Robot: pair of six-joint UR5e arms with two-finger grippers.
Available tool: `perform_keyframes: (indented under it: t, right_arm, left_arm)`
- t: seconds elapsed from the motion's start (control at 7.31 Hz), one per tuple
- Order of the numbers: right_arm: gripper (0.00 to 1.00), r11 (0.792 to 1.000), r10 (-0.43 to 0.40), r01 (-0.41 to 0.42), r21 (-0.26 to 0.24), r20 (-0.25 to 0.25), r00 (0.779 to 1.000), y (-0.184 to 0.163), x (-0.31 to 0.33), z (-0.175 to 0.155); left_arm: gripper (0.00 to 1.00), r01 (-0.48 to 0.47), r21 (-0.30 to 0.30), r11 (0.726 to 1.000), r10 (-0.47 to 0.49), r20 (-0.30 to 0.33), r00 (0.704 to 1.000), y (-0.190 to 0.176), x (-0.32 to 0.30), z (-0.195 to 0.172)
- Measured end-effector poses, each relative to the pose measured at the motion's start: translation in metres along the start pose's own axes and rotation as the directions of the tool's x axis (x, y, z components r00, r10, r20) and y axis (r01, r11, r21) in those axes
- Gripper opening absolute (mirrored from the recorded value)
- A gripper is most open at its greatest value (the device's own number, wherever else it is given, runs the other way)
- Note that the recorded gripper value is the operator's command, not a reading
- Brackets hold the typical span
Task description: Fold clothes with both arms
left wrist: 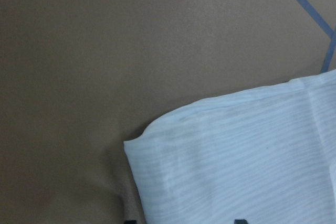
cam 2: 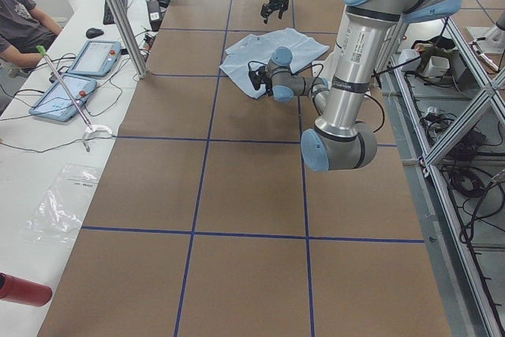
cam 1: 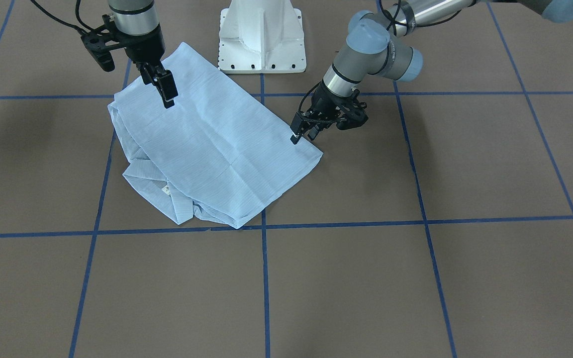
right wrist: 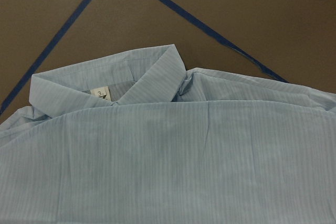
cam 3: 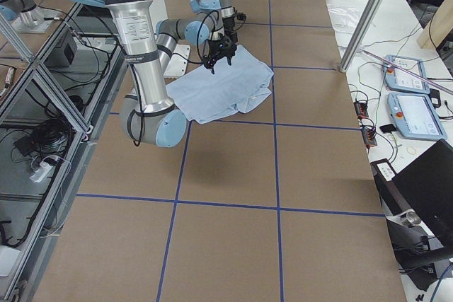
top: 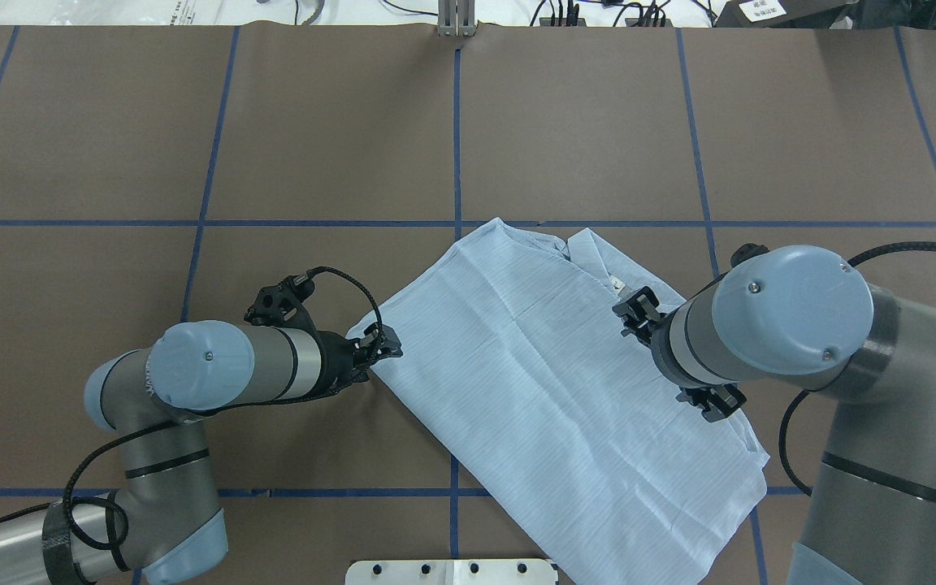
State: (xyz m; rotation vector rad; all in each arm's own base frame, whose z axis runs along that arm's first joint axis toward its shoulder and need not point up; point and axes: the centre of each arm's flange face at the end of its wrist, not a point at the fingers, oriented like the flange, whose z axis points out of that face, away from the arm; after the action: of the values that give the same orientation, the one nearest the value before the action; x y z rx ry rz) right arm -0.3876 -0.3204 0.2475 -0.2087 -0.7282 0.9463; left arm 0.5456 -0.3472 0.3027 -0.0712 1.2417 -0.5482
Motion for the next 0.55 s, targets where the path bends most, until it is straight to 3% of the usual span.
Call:
perform_keyframes:
  t: [0.14,0.27,0.55]
  right_arm:
    - [1.00,1.000,0.001,-0.001,0.001,0.002,1.000,-0.0002,-0.0005,-0.0002]
    - [1.00,1.000,0.001,-0.001,0.002,0.003,1.000,0.0000,-0.0006,-0.0003]
    - [1.00,1.000,-0.001,0.001,0.001,0.003,1.000,0.0011,-0.0006,-0.0002]
  left_arm:
    - [0.17,0.006,0.001,1.000,-0.006,0.003,1.000,-0.0001,-0.0006,0.0016]
    - [0.00,0.010,0.002,1.000,-0.010,0.007,1.000,-0.0006,-0.0016,0.0038]
    - [0.00,0.009,0.022,1.000,-0.009,0.003,1.000,-0.0077,-0.0006,0.0038]
